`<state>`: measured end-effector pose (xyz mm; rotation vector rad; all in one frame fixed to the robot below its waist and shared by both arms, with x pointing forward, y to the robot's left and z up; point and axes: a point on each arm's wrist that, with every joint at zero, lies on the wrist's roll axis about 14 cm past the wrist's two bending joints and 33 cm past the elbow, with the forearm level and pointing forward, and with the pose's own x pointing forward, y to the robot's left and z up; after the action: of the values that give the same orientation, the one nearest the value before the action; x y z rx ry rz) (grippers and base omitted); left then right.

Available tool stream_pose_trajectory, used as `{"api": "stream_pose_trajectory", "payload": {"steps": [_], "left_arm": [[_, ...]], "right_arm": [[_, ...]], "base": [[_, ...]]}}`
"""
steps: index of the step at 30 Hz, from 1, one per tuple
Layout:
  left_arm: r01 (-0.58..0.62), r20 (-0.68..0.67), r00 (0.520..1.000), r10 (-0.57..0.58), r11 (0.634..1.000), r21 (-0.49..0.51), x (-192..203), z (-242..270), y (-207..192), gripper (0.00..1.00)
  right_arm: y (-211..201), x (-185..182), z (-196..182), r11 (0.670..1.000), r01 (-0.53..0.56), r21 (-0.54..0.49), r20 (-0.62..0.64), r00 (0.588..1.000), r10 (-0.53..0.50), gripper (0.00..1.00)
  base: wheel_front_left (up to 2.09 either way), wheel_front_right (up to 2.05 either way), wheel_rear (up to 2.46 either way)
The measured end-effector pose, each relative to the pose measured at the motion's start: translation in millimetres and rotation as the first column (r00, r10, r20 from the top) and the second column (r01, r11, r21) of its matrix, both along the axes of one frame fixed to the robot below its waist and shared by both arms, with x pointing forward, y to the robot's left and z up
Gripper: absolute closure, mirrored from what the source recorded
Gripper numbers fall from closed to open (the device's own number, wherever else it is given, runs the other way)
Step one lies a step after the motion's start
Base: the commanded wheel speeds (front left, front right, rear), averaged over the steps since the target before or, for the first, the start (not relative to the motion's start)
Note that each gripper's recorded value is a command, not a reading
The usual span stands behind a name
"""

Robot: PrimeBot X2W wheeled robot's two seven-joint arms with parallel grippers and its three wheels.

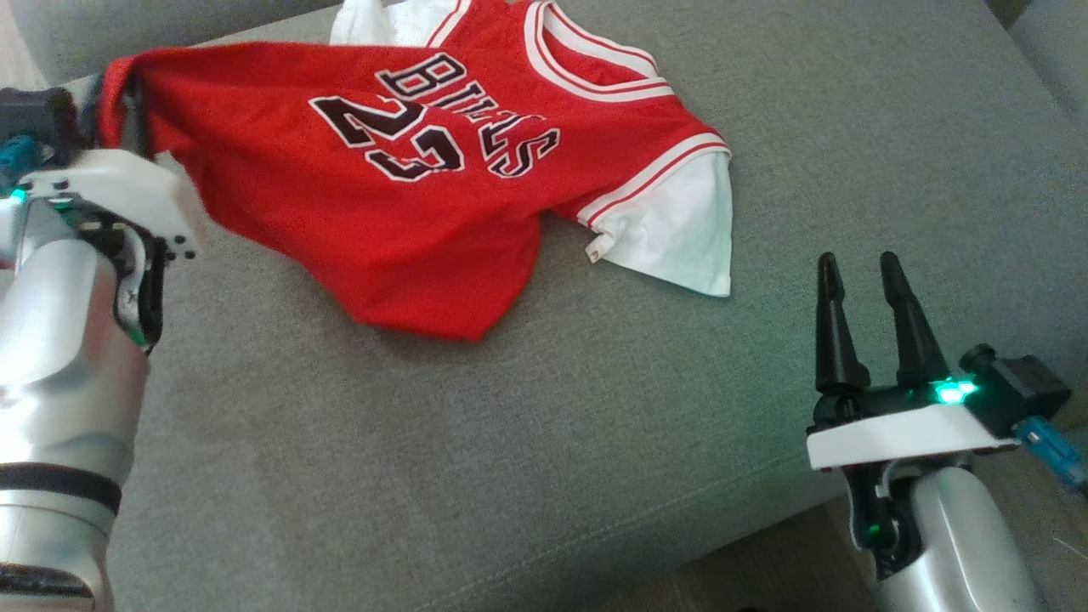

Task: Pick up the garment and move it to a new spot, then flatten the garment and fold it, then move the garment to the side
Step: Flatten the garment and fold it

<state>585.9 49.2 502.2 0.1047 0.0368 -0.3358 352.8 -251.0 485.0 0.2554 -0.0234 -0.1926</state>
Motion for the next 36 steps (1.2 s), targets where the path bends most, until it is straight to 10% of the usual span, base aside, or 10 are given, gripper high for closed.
{"api": "stream_pose_trajectory", "payload": {"steps": [13,36], "left_arm": [[-0.043,0.09,0.994,0.058,0.986,-0.159,-9,38,15,0.0],[-0.217,-0.051,0.976,0.213,0.91,-0.353,-198,-8,72,0.0]], "right_arm": [[34,13,-7,0.994,-0.101,0.027,-0.008,0.995,0.102,0.0],[92,18,10,0.959,-0.282,0.022,0.038,0.959,0.281,0.0]], "base": [[0.0,0.0,0.0],[0.0,0.0,0.0]]}}
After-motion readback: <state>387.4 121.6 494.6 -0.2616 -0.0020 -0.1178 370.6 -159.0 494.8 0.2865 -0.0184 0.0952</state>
